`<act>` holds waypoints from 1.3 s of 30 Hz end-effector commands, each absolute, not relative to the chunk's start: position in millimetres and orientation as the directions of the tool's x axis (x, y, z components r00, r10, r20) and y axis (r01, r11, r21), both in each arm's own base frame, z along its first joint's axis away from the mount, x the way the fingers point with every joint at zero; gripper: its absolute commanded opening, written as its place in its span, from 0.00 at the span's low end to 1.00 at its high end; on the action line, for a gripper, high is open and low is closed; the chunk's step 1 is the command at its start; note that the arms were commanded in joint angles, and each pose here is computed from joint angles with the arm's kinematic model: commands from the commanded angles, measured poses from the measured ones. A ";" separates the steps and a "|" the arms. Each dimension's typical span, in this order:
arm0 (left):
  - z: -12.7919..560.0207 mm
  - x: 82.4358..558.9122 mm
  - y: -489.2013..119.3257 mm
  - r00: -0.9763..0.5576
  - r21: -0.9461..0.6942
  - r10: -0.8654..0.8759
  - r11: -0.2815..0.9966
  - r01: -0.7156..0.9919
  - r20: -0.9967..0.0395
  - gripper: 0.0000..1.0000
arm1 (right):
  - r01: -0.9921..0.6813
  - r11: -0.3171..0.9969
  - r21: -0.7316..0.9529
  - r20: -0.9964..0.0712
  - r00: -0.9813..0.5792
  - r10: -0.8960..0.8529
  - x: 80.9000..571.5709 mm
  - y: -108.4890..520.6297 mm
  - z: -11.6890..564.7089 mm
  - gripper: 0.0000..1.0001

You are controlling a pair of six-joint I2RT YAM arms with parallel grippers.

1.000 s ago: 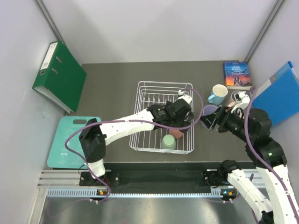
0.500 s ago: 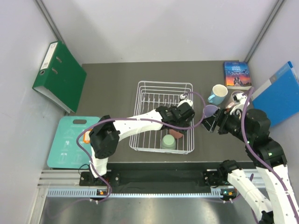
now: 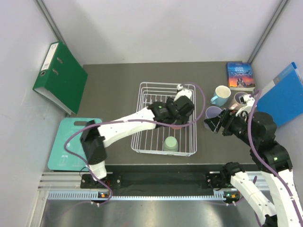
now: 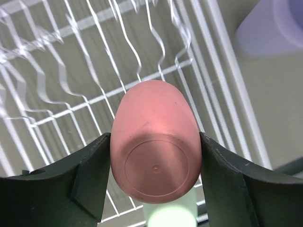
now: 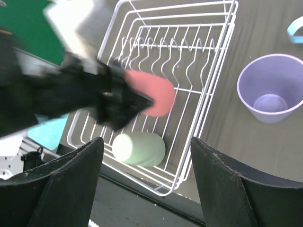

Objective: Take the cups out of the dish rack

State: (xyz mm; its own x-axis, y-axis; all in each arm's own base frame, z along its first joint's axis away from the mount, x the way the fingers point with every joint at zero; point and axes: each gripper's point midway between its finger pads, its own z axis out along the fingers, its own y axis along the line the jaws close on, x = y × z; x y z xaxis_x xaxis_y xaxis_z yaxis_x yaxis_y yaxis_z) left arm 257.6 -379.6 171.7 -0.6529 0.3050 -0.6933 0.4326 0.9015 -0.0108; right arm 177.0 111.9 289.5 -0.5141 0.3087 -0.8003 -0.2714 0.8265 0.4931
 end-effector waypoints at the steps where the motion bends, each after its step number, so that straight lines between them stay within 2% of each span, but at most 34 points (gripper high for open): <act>1: 314.0 258.5 -350.5 -0.510 -0.190 0.038 0.902 0.389 -0.860 0.00 | -0.289 0.804 0.520 -0.823 -0.421 0.381 181.6 110.7 321.2 0.74; 3: 357.2 252.1 -337.0 -0.472 -0.305 -0.089 0.862 0.404 -0.877 0.00 | -0.279 0.788 0.548 -0.805 -0.432 0.407 185.7 113.9 317.8 0.74; 5: 361.9 243.4 -332.0 -0.509 -0.407 -0.160 0.809 0.423 -0.846 0.00 | -0.258 0.768 0.586 -0.780 -0.438 0.448 187.8 115.6 317.5 0.74; 6: 392.4 235.7 -324.7 -0.484 -0.487 -0.249 0.740 0.464 -0.839 0.00 | -0.247 0.757 0.605 -0.766 -0.438 0.470 190.3 116.7 316.5 0.74; 7: 377.1 222.3 -332.5 -0.556 -0.554 -0.247 0.671 0.492 -0.793 0.00 | -0.241 0.744 0.623 -0.757 -0.428 0.494 191.2 116.4 319.8 0.73; 9: 412.0 217.3 -322.1 -0.545 -0.653 -0.367 0.511 0.559 -0.754 0.00 | -0.262 0.697 0.667 -0.732 -0.403 0.549 193.0 120.6 330.7 0.70; 10: 389.0 209.7 -325.0 -0.628 -0.720 -0.363 0.447 0.530 -0.688 0.00 | -0.295 0.667 0.684 -0.722 -0.405 0.561 189.1 125.6 336.5 0.68; 11: 389.3 204.3 -320.4 -0.675 -0.761 -0.354 0.359 0.541 -0.647 0.00 | -0.323 0.635 0.702 -0.708 -0.417 0.571 186.5 131.8 342.0 0.67; 12: 425.5 194.6 -314.6 -0.643 -0.758 -0.423 0.206 0.619 -0.639 0.00 | -0.382 0.602 0.702 -0.712 -0.413 0.568 185.2 139.6 352.1 0.67; 13: 402.6 191.7 -313.6 -0.720 -0.825 -0.420 0.147 0.546 -0.552 0.00 | -0.410 0.578 0.706 -0.708 -0.438 0.554 183.8 146.9 353.7 0.68; 16: 413.4 179.3 -302.7 -0.762 -0.838 -0.429 -0.020 0.545 -0.486 0.00 | -0.499 0.486 0.718 -0.695 -0.475 0.539 171.8 162.8 366.7 0.70; 19: 414.4 169.4 -306.5 -0.795 -0.839 -0.381 -0.084 0.538 -0.472 0.00 | -0.576 0.406 0.709 -0.689 -0.447 0.570 160.8 167.1 387.6 0.71; 22: 412.1 167.2 -308.8 -0.810 -0.843 -0.360 -0.103 0.528 -0.464 0.00 | -0.608 0.330 0.723 -0.669 -0.493 0.557 154.0 176.8 397.4 0.71; 39: 379.1 157.1 -333.1 -0.852 -0.876 -0.299 -0.092 0.474 -0.429 0.00 | -0.621 0.190 0.761 -0.610 -0.583 0.537 165.6 206.0 404.3 0.69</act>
